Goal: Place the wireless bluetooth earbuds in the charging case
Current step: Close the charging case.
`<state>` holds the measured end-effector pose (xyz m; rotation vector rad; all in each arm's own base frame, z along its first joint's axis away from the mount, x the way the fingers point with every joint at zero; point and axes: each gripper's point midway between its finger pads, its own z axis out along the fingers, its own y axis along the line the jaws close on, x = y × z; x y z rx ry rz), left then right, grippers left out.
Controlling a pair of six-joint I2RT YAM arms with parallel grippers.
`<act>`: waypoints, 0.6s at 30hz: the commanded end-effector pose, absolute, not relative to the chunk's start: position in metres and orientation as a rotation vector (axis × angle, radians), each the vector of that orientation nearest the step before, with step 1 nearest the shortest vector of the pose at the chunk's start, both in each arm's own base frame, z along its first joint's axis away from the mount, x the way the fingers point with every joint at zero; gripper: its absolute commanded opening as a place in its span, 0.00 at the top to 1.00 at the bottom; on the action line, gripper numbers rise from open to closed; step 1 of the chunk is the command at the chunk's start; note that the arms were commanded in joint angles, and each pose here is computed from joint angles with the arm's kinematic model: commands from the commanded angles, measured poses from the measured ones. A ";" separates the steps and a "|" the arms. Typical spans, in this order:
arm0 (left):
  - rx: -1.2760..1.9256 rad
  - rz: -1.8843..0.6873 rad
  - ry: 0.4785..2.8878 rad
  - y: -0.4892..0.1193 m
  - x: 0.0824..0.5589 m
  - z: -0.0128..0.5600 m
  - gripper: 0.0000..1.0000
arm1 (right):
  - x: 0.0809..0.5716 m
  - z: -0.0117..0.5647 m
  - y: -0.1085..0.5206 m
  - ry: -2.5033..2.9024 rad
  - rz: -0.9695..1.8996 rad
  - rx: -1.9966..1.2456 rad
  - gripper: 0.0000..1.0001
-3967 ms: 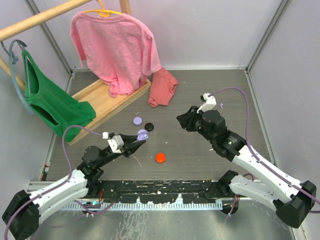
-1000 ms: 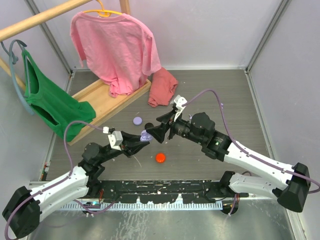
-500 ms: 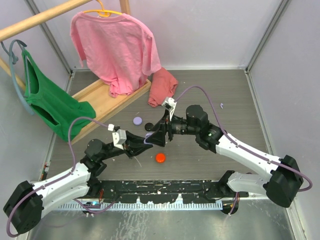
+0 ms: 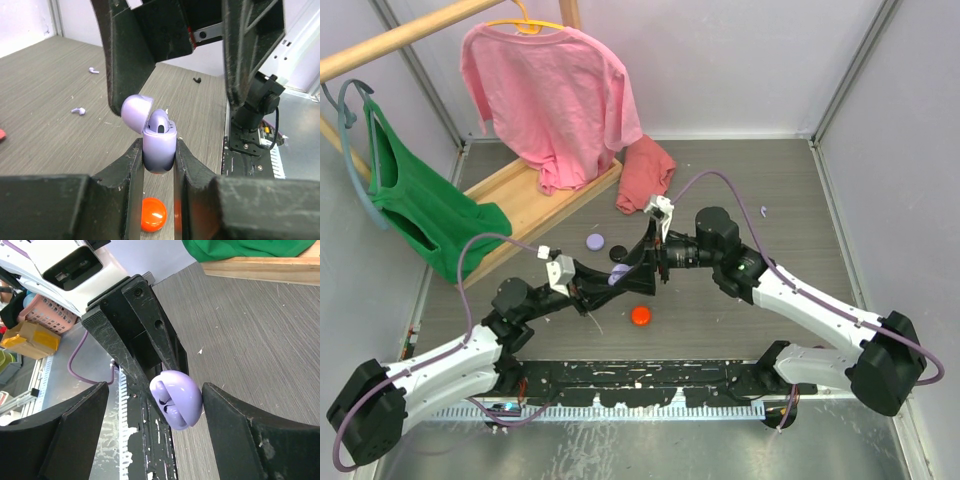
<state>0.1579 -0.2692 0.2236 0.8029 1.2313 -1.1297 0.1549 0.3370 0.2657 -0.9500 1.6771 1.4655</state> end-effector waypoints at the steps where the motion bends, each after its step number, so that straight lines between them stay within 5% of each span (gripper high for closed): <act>1: 0.705 -1.080 1.258 -0.265 0.176 0.233 0.98 | 0.147 0.289 0.333 1.589 1.477 -0.993 0.19; 18: 0.319 -1.073 1.746 -0.237 0.190 0.159 0.95 | 0.193 0.254 0.300 1.772 1.103 -0.755 0.19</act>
